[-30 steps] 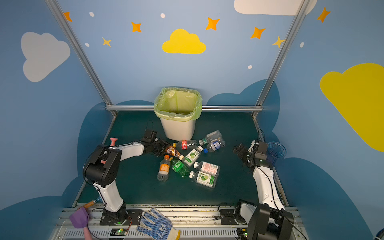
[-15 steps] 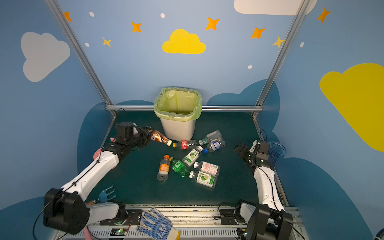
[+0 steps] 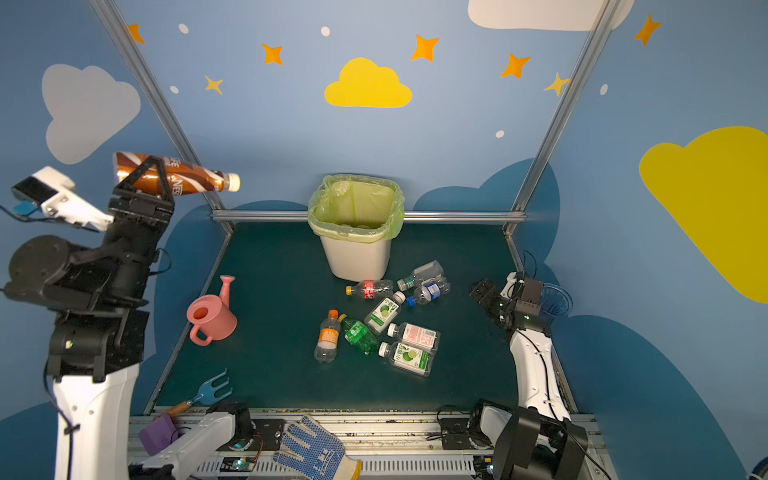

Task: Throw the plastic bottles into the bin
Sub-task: 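Carry the clear bottle with the left gripper and release it over the bin, then swing the left gripper back down to the bottle pile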

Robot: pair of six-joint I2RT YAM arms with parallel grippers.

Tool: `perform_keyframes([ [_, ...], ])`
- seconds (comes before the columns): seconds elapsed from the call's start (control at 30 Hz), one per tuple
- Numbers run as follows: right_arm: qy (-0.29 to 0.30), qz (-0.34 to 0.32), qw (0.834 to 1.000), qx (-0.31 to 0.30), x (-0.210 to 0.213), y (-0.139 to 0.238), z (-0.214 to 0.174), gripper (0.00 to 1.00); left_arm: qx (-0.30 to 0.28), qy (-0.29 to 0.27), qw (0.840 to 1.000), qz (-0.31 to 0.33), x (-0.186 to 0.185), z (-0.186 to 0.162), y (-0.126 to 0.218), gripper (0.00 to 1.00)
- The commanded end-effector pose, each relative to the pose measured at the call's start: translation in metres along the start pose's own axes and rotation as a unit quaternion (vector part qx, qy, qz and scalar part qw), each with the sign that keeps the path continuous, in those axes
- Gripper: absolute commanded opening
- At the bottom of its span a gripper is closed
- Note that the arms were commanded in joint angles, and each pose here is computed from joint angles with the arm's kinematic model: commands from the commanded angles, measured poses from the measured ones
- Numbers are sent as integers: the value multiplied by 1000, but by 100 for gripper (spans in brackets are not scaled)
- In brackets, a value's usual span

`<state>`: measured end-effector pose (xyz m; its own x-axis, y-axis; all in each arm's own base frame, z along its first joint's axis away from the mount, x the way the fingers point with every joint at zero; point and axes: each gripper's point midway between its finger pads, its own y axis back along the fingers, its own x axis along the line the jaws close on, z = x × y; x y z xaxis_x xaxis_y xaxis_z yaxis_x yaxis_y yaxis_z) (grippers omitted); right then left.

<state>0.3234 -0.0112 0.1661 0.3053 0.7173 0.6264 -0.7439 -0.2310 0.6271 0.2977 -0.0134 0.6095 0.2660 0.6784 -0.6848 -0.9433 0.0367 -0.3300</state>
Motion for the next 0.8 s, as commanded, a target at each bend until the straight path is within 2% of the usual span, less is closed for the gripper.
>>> perform_keyframes([
  [0.0, 10, 30, 999, -6, 15, 4, 7, 98, 185, -25, 981, 52, 56, -143, -72, 60],
  [0.1, 10, 38, 999, 1, 18, 3, 3, 98, 312, -46, 948, 44, 50, -239, -101, 70],
  [0.17, 11, 41, 999, 3, 20, 3, 3, 97, 348, -62, 934, 57, 45, -260, -116, 76],
  [0.2, 12, 41, 999, 4, 21, 4, 2, 97, 347, -71, 933, 67, 43, -255, -123, 78],
  [0.23, 16, 40, 999, 5, 21, 6, 2, 98, 323, -76, 941, 62, 32, -238, -129, 84],
  [0.27, 20, 38, 999, 2, 21, 8, 3, 98, 298, -80, 950, 47, 20, -222, -134, 95],
  [0.3, 20, 33, 999, -2, 20, 10, 4, 98, 264, -87, 960, 20, 2, -202, -137, 100],
  [0.37, 18, 28, 999, -9, 18, 12, 4, 98, 207, -103, 973, -14, -25, -166, -133, 100],
  [0.43, 17, 26, 999, -11, 16, 13, 2, 98, 179, -118, 976, -32, -41, -142, -124, 100],
  [0.53, 14, 22, 1000, -6, 12, 10, -2, 98, 188, -130, 973, -29, -38, -140, -111, 100],
  [0.63, 5, 16, 1000, -1, 9, 8, -3, 98, 200, -138, 970, -10, -18, -153, -98, 100],
  [0.77, 4, 25, 1000, 8, 12, 5, -5, 98, 217, -143, 965, 38, 26, -178, -78, 100],
])
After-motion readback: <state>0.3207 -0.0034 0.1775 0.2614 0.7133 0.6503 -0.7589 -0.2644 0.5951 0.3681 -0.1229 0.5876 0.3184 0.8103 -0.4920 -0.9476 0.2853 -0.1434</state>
